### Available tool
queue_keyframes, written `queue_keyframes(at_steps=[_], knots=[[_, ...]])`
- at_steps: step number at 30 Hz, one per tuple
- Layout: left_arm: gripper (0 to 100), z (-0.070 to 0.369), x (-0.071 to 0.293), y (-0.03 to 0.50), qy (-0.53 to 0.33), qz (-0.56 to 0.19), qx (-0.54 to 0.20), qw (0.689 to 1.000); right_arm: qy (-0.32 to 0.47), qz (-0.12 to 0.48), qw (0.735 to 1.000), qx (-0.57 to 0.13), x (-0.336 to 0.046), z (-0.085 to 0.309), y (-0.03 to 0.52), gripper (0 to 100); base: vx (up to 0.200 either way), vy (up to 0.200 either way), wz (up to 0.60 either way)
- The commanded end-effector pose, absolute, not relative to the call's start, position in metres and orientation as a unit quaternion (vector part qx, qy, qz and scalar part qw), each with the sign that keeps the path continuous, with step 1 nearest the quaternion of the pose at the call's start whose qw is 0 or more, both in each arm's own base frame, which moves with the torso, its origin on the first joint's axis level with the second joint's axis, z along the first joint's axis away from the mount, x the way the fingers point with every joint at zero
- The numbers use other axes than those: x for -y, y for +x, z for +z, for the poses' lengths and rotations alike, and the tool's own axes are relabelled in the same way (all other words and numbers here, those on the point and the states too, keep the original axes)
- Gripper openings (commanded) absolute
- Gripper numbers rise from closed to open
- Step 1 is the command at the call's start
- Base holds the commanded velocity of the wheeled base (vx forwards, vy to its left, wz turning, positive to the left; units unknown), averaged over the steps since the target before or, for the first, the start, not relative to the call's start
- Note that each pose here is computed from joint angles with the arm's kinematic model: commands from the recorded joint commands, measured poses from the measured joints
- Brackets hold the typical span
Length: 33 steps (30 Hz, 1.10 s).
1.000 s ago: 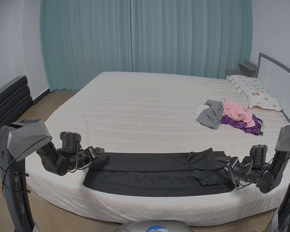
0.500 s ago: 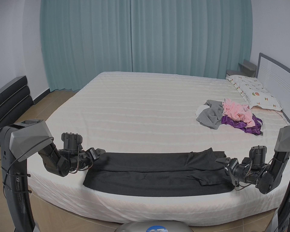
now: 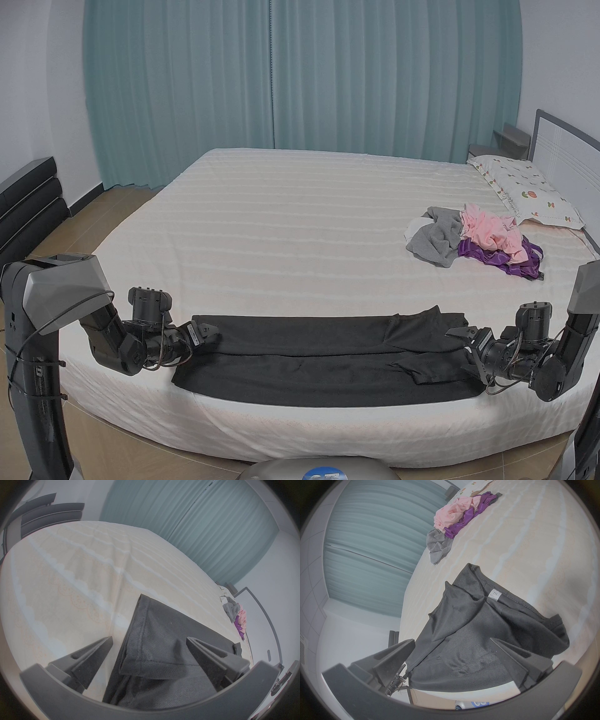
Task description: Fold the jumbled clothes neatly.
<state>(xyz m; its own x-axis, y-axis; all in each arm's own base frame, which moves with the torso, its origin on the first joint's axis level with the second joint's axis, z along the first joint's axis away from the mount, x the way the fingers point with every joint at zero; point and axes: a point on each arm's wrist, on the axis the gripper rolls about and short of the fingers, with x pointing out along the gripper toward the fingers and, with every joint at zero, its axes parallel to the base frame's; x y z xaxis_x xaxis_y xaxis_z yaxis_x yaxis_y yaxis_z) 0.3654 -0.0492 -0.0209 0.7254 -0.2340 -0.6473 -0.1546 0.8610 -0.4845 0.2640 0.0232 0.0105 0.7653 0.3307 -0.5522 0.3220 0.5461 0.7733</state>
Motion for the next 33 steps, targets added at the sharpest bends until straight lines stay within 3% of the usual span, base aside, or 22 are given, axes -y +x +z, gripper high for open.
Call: queue_keyframes(at_steps=[1, 26, 33], knots=[[0, -0.023, 0.05, 0.365, -0.262, -0.023, -0.373, 0.89, 0.476, 0.003, 0.809, -0.344, -0.023, 0.01, 0.264, 100, 0.0, 0.0, 0.0], [0, -0.005, 0.051, 0.363, -0.26, -0.009, -0.35, 0.9, 0.485, -0.015, 0.81, -0.329, -0.01, 0.011, 0.266, 100, 0.0, 0.0, 0.0], [0, -0.005, 0.051, 0.364, -0.26, -0.01, -0.348, 0.901, 0.485, -0.015, 0.81, -0.33, -0.01, 0.011, 0.266, 100, -0.086, 0.0, 0.0]])
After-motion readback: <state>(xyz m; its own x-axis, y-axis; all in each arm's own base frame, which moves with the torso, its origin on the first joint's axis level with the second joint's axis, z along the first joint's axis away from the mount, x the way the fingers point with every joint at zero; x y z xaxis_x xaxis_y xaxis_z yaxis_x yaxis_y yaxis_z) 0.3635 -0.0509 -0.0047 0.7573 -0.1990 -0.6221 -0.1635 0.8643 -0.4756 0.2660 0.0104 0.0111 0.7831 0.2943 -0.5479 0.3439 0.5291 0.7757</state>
